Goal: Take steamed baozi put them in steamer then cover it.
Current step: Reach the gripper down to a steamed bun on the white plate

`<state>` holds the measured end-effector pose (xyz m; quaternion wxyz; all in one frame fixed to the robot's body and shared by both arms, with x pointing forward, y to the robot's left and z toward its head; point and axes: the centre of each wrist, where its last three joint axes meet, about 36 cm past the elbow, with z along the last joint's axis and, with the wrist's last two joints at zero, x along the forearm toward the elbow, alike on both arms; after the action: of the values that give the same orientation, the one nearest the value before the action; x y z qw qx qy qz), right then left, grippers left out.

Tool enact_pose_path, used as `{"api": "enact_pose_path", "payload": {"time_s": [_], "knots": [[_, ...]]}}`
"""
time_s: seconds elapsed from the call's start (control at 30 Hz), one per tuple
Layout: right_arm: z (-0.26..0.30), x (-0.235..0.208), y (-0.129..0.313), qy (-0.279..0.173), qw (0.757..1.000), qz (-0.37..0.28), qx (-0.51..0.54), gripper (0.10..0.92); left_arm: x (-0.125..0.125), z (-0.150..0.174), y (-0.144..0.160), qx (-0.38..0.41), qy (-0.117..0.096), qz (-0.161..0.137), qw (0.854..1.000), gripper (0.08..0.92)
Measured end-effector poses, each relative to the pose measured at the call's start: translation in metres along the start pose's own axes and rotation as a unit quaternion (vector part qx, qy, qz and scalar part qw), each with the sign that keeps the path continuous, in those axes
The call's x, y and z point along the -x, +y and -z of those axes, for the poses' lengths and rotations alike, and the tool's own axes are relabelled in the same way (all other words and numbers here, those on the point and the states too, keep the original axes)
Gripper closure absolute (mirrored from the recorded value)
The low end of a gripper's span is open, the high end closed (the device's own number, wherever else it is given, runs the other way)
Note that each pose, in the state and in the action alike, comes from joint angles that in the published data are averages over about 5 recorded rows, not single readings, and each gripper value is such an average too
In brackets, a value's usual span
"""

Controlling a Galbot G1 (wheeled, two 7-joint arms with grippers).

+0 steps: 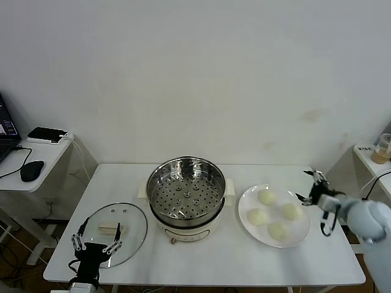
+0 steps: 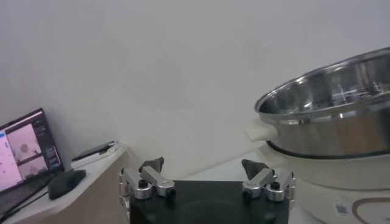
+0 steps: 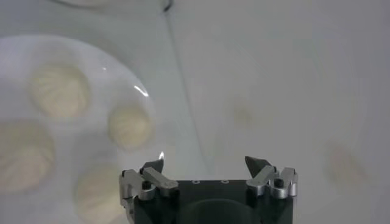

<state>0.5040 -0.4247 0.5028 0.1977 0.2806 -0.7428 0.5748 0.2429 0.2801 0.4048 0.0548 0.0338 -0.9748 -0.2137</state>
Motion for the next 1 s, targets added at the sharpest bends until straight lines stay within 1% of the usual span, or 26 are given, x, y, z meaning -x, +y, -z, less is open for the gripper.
{"api": "enact_pose_path", "payload": {"time_s": [0.27, 0.47, 0.7, 1.0], "knots": [[0.023, 0.058, -0.050, 0.003, 0.990, 0.135, -0.047, 0.200, 0.000, 0.003, 0.008, 0.007, -0.004, 0.006, 1.000, 0.177], [0.043, 0.097, -0.071, 0.019, 0.976, 0.204, -0.070, 0.200, 0.001, 0.003, 0.015, 0.011, -0.003, 0.013, 1.000, 0.177], [0.056, 0.130, -0.077, 0.048, 0.962, 0.253, -0.086, 0.200, 0.002, 0.001, 0.021, 0.015, -0.001, 0.020, 1.000, 0.177], [0.061, 0.153, -0.074, 0.073, 0.952, 0.282, -0.089, 0.200, 0.001, -0.001, 0.022, 0.017, 0.002, 0.020, 1.000, 0.177]]}}
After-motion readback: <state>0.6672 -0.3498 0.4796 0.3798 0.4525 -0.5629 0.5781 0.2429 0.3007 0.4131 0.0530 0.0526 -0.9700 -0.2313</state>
